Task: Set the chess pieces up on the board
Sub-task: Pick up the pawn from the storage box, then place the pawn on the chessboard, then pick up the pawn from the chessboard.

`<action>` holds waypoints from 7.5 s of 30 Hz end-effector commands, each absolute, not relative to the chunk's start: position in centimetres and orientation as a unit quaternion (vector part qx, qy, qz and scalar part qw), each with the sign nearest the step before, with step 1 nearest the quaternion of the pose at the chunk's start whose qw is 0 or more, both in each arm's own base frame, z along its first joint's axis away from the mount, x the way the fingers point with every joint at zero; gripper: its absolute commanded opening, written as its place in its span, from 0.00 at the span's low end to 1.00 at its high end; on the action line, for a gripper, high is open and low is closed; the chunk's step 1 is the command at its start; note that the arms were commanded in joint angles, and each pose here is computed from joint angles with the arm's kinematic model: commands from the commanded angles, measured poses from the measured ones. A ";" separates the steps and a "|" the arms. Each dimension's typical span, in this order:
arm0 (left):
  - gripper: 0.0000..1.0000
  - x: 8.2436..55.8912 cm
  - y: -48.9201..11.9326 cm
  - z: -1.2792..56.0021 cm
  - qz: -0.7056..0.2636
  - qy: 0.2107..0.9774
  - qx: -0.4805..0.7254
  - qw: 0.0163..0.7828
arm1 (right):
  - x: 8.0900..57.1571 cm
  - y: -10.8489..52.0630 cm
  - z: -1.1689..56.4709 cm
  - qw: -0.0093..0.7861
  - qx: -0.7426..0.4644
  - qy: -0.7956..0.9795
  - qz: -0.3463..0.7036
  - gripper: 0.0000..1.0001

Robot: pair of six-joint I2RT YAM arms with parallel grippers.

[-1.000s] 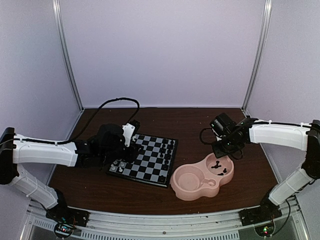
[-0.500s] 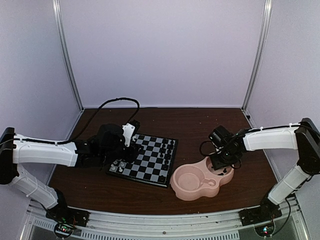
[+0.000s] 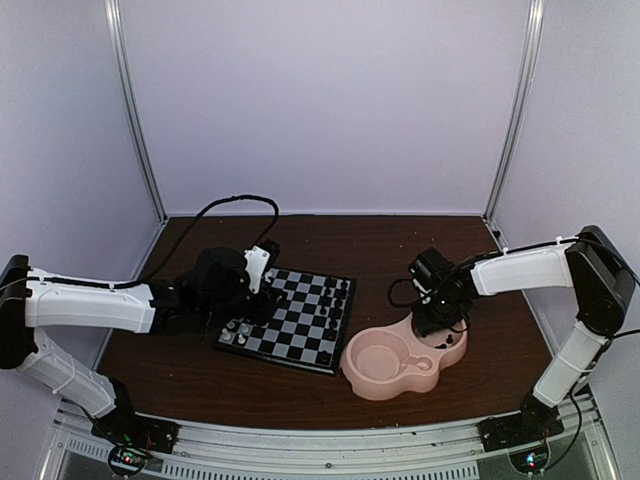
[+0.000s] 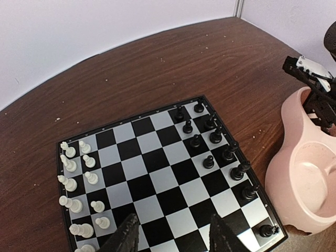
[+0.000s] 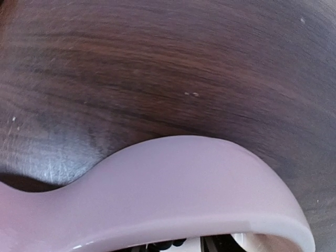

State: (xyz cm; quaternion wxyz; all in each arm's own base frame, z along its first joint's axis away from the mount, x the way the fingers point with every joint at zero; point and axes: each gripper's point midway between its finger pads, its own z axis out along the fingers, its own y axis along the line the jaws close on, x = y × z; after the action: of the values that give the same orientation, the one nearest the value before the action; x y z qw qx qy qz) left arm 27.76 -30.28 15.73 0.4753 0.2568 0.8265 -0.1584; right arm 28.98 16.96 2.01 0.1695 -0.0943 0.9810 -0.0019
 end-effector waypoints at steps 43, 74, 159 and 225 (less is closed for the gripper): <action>0.46 29.7 -26.2 19.7 -0.162 0.825 0.169 0.515 | 25.1 30.6 14.8 0.301 -0.262 0.899 0.184 0.17; 0.46 29.5 -22.1 18.0 -0.156 0.833 0.100 0.521 | 28.7 48.1 6.4 0.258 -0.366 0.878 0.172 0.26; 0.58 24.8 -35.8 7.4 -0.080 0.893 0.317 0.310 | 29.3 31.8 21.5 0.559 -0.182 0.797 0.136 0.37; 0.23 24.9 -33.6 3.2 0.017 0.915 0.348 0.202 | 28.8 31.8 21.8 0.559 -0.189 0.793 0.149 0.37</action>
State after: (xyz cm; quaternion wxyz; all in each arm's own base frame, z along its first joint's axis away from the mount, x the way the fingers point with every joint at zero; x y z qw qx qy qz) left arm 24.67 -34.09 3.56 0.2142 0.3515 0.9114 0.0031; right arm 28.91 32.32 20.80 0.5475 -0.1970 0.8007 0.1422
